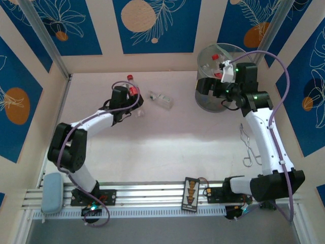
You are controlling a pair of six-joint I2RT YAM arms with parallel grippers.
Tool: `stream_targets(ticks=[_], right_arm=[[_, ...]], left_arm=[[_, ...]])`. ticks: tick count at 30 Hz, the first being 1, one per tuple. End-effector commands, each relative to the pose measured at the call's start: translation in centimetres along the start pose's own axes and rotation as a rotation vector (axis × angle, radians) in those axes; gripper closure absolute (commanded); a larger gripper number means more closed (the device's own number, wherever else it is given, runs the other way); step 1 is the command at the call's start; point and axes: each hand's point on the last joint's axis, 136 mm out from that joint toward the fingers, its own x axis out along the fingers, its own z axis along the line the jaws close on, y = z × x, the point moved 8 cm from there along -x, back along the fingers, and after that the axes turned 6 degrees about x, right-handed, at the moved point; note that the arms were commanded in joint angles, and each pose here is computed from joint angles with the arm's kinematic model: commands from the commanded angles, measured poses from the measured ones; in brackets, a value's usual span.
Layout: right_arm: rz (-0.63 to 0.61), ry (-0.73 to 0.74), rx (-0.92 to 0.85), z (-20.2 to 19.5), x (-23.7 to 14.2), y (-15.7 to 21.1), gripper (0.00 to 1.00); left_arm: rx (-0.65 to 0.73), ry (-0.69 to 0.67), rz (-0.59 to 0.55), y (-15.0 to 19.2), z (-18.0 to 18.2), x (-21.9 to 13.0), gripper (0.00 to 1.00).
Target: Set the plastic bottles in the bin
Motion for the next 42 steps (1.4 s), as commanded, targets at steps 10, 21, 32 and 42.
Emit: stream_targets(ticks=[10,21,32,42], right_arm=[[0.14,-0.17,0.046,4.2,4.9,3.5,0.12],[0.163,-0.1,0.107,3.5,11.6,5.1,0.16],[0.223,-0.099,0.186,2.4,16.4,5.8,0.16],[0.298,-0.151,0.21,3.6,17.7,7.6,0.25]], left_arm=[[0.293,0.571,0.003,3.6,-5.9,-3.6,0.58],[0.42,0.753,0.035,6.4,-8.7,-5.4,0.56],[0.491,0.717,0.039,7.2,-9.4,-5.7,0.54],[0.501,0.686,0.022,7.1,-9.5,-5.4,0.54]])
